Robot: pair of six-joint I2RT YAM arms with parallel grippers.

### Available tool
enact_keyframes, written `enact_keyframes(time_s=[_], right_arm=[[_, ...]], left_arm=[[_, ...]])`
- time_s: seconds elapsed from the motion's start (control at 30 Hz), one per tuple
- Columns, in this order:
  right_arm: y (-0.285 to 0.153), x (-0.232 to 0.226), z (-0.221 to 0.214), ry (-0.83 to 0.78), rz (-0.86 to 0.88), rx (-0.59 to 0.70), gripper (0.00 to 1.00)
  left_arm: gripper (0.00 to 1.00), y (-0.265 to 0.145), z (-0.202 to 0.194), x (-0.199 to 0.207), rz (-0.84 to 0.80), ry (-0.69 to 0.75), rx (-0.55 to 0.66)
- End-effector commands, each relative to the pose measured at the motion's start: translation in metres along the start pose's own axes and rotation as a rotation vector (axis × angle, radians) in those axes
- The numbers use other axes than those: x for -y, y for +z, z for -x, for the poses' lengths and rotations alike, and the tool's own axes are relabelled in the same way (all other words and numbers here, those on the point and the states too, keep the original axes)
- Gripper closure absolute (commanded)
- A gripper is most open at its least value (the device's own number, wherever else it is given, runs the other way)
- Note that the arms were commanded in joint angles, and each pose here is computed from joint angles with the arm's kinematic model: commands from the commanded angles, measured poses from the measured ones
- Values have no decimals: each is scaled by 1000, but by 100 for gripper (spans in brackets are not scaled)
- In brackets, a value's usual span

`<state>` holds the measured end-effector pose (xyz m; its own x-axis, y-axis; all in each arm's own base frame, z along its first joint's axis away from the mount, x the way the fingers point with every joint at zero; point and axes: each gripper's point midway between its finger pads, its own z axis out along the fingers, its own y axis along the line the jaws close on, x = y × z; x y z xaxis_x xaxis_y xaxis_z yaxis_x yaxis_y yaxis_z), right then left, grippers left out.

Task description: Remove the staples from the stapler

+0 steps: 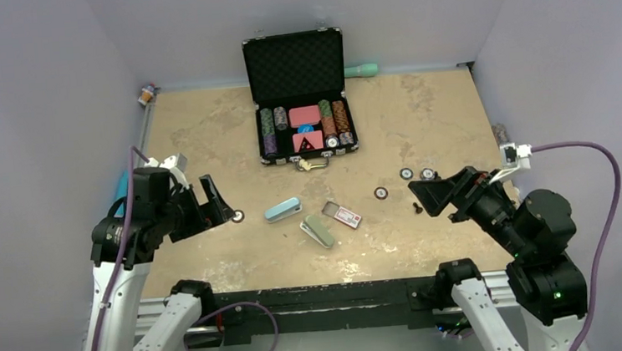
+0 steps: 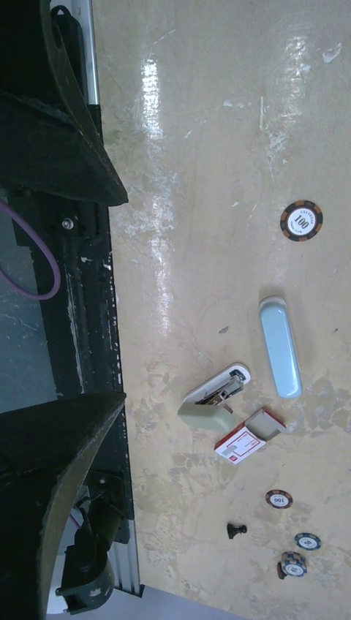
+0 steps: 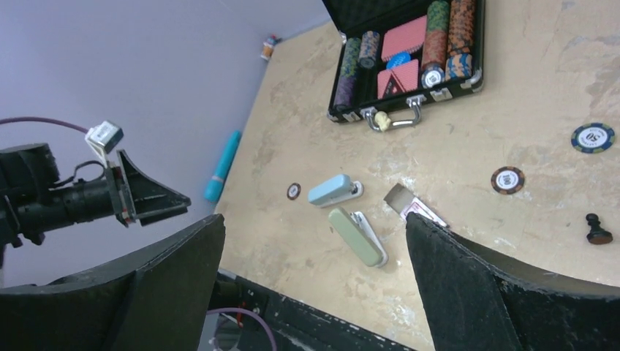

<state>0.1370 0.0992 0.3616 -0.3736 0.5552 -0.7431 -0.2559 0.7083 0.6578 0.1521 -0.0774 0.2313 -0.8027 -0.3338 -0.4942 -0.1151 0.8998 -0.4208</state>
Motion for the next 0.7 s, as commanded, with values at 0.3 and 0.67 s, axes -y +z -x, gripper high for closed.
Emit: enact_keyframes(time_s=[0.3,0.67], right_arm=[[28,56,-53,-104,-155,-358,1],[83,92,-99,-89,-263,-607,1]], left_arm=[[1,24,-10,-15,46,36,-51],[0,43,-11,-43,203,66,-105]])
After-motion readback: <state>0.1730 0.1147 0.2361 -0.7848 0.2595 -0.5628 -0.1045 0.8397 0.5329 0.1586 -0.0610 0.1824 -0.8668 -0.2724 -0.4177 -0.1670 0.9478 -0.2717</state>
